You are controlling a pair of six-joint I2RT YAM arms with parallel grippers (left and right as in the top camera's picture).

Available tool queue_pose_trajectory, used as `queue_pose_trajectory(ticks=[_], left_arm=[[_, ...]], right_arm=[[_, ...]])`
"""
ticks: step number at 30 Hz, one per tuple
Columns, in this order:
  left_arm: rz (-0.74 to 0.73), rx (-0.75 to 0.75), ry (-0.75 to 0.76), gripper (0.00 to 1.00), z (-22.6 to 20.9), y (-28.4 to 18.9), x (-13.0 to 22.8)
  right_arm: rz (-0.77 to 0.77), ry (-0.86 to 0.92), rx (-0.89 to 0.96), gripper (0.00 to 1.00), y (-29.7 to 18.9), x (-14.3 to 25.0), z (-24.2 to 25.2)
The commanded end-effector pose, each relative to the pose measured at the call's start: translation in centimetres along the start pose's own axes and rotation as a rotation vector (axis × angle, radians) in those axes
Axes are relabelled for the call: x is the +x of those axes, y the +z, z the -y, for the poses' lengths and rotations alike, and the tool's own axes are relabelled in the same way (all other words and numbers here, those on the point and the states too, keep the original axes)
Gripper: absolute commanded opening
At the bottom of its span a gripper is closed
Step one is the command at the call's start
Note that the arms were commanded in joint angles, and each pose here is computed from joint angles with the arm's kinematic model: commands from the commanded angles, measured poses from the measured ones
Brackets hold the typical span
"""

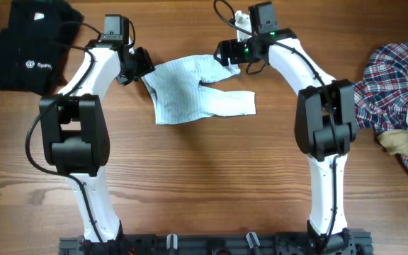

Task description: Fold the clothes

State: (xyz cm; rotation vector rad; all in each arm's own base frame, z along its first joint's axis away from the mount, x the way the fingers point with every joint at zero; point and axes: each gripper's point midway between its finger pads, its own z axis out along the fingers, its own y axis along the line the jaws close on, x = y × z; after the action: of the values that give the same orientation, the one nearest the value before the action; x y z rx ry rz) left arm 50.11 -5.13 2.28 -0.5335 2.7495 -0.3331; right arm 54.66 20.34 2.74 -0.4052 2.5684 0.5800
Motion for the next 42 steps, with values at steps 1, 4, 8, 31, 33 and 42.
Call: queue_pose_trajectory(ticks=[1, 4, 8, 31, 33, 42], left_arm=[[-0.017, 0.03, -0.011, 0.6, 0.2, 1.2, 0.1], [-0.035, 0.029, -0.014, 0.59, -0.1, 2.1, 0.5], [-0.056, 0.023, -0.017, 0.59, -0.4, 3.0, 1.1], [-0.071, 0.037, -0.018, 0.04, -0.1, 3.0, 1.4], [-0.071, 0.037, -0.017, 0.04, -0.1, 3.0, 1.4], [-0.065, 0.044, -0.013, 0.04, 0.0, 2.9, 1.2]], right_arm=[[-0.001, 0.012, 0.017, 0.91, 1.0, 0.1, 0.7], [0.002, 0.001, 0.03, 0.91, 1.0, 0.0, 1.0], [-0.008, -0.003, 0.03, 0.91, 1.6, 0.5, 1.2], [-0.096, 0.031, 0.033, 0.15, 2.1, 2.9, 1.4], [-0.094, 0.031, 0.037, 0.09, 2.1, 2.9, 1.5], [-0.076, 0.042, 0.091, 0.04, 1.9, 2.4, 2.5]])
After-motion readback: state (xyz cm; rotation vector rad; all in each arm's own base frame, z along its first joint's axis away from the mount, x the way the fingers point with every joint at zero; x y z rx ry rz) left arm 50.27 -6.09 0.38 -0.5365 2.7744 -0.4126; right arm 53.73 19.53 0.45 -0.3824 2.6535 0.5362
